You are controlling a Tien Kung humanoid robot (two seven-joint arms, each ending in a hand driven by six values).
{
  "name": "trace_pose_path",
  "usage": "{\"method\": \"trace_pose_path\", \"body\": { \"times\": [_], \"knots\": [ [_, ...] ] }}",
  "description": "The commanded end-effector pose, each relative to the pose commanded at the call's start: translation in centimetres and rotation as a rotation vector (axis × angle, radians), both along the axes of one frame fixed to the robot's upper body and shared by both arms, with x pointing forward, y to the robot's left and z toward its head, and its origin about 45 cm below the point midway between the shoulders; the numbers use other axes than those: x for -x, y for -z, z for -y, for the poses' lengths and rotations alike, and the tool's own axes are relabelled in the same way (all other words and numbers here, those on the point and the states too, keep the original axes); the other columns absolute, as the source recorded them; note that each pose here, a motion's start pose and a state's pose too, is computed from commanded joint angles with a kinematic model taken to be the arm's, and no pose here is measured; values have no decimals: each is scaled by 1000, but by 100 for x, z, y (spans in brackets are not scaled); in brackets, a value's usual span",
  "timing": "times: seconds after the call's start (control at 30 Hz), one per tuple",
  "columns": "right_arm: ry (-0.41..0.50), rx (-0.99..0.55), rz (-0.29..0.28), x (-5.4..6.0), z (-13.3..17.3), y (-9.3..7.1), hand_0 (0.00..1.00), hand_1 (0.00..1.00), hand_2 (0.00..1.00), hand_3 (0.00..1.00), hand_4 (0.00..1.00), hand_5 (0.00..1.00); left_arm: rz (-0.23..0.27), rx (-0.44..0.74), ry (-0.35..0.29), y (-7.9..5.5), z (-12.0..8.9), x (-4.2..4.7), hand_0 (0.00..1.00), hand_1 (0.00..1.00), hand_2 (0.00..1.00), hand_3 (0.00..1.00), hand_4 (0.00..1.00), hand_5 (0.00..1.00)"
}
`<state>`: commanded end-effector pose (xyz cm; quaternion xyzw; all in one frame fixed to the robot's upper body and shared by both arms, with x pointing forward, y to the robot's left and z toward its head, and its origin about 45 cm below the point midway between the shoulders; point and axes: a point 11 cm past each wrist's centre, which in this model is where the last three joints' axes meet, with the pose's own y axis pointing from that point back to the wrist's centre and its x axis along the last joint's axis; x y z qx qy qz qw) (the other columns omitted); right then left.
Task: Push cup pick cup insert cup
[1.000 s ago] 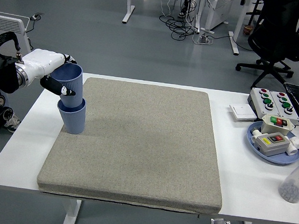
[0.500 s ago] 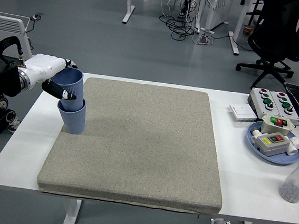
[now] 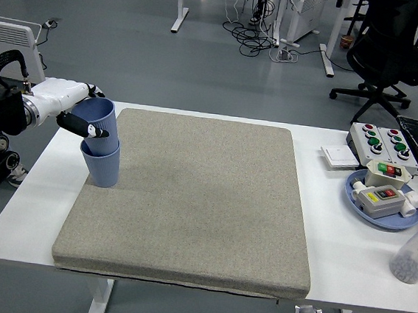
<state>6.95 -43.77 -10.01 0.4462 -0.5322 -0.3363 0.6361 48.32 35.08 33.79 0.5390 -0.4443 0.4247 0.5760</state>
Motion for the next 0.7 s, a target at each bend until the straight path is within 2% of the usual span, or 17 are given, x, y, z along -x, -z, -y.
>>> {"method": "trace_pose_path", "body": {
  "times": [0.53, 0.6, 0.67, 0.7],
  "knots": [
    [0, 0, 0, -3, -1, 0, 730, 669, 704, 597, 166, 394, 32, 25, 2, -59, -21, 3, 824, 923, 998, 998, 997, 762],
    [0, -1, 0, -2, -1, 0, 730, 669, 704, 598, 165, 394, 52, 48, 0, -71, -18, 5, 812, 908, 987, 998, 982, 787],
    [0, -1, -1, 2, -3, 1, 730, 669, 704, 598, 165, 394, 97, 128, -36, -58, -42, 10, 812, 908, 987, 998, 982, 787],
    [-1, -1, -1, 4, -3, 2, 730, 669, 704, 598, 165, 394, 135, 191, -55, -78, -58, 11, 812, 908, 987, 998, 982, 787]
  ]
}}
